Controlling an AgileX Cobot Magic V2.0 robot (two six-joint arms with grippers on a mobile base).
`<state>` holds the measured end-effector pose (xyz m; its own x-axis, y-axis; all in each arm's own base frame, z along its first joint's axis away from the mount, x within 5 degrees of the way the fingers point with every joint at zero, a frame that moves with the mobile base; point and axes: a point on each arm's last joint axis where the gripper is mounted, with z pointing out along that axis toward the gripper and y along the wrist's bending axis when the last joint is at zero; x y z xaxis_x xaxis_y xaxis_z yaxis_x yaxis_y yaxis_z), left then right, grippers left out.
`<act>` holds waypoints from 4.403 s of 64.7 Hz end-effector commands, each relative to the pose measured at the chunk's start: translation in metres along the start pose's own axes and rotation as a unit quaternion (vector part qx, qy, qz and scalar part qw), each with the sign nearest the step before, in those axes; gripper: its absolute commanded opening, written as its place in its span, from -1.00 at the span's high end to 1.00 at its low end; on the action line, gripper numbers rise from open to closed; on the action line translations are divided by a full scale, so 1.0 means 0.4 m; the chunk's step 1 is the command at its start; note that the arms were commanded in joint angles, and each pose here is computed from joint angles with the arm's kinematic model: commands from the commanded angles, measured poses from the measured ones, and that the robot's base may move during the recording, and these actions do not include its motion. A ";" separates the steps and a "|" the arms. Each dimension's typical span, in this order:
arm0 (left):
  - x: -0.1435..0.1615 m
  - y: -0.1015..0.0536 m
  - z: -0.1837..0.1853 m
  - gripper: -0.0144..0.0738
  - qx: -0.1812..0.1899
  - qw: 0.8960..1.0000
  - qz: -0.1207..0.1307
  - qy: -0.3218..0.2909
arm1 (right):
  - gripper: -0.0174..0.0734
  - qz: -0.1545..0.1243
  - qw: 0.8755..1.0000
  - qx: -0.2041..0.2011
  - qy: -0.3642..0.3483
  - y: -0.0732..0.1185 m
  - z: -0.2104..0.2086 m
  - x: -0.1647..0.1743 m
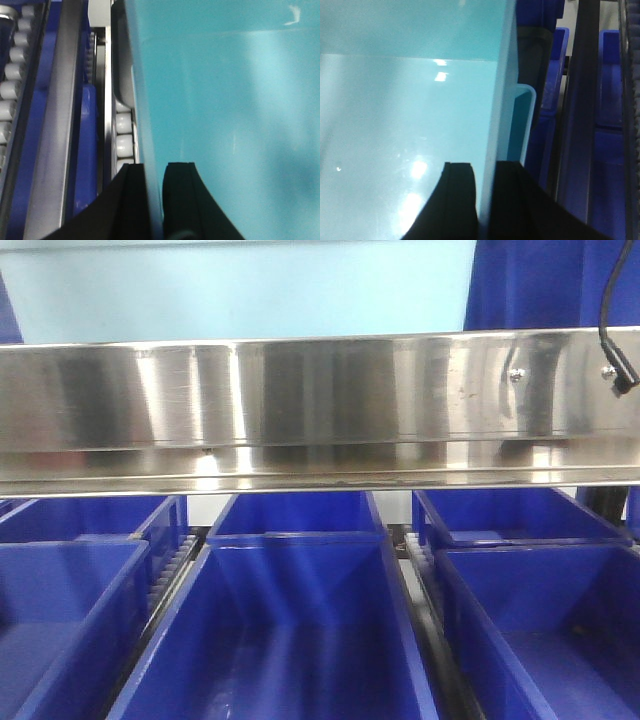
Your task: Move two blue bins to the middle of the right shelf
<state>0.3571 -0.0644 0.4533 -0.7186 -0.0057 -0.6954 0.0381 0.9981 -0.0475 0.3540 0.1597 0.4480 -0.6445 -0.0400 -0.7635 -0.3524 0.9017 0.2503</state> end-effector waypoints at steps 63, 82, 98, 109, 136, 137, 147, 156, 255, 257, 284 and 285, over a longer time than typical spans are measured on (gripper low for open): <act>0.005 0.017 0.029 0.92 -0.032 0.999 0.018 0.011 | 0.95 0.006 0.997 -0.008 0.076 -0.001 0.035 0.034; 0.021 0.015 0.094 0.92 -0.039 0.998 0.023 0.044 | 0.95 0.000 0.995 0.012 0.096 -0.018 0.083 0.046; 0.030 0.014 0.160 0.92 -0.048 0.996 0.028 0.071 | 0.95 -0.018 0.994 0.044 0.095 -0.036 0.087 0.046; 0.031 0.015 0.168 0.70 -0.050 0.996 0.030 0.074 | 0.77 -0.013 0.992 0.051 0.113 -0.050 0.097 0.053; 0.030 0.021 0.167 -0.72 -0.063 0.995 0.037 0.071 | -0.60 -0.012 0.991 0.051 0.120 -0.051 0.100 0.057; 0.030 0.021 0.167 -0.72 -0.063 0.995 0.037 0.071 | -0.59 -0.012 0.991 0.052 0.121 -0.051 0.100 0.057; 0.030 0.021 0.167 -0.71 -0.063 0.995 0.037 0.071 | -0.59 -0.011 0.988 0.054 0.142 -0.053 0.100 0.067; 0.030 0.021 0.167 -0.71 -0.063 0.995 0.037 0.071 | -0.59 -0.008 0.988 0.050 0.148 -0.053 0.111 0.070; 0.120 -0.005 0.264 0.92 -0.002 0.992 0.007 0.125 | 0.96 -0.009 0.989 0.037 0.142 -0.042 0.210 0.106; 0.111 -0.006 0.254 0.92 -0.001 0.993 0.007 0.115 | 0.96 -0.009 0.990 0.035 0.134 -0.040 0.204 0.101; -0.023 -0.014 0.020 0.92 0.042 0.996 -0.009 -0.081 | 0.96 -0.035 0.998 0.019 -0.058 0.005 0.017 -0.036; -0.027 -0.014 0.010 0.92 0.044 0.995 -0.010 -0.089 | 0.96 -0.036 0.997 0.018 -0.070 0.008 0.004 -0.044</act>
<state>0.3879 -0.0682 0.4123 -0.7160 -0.0220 -0.6977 0.0318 0.9974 -0.0642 0.3744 0.1723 0.4140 -0.6996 -0.1092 -0.7061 -0.3427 0.9184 0.1975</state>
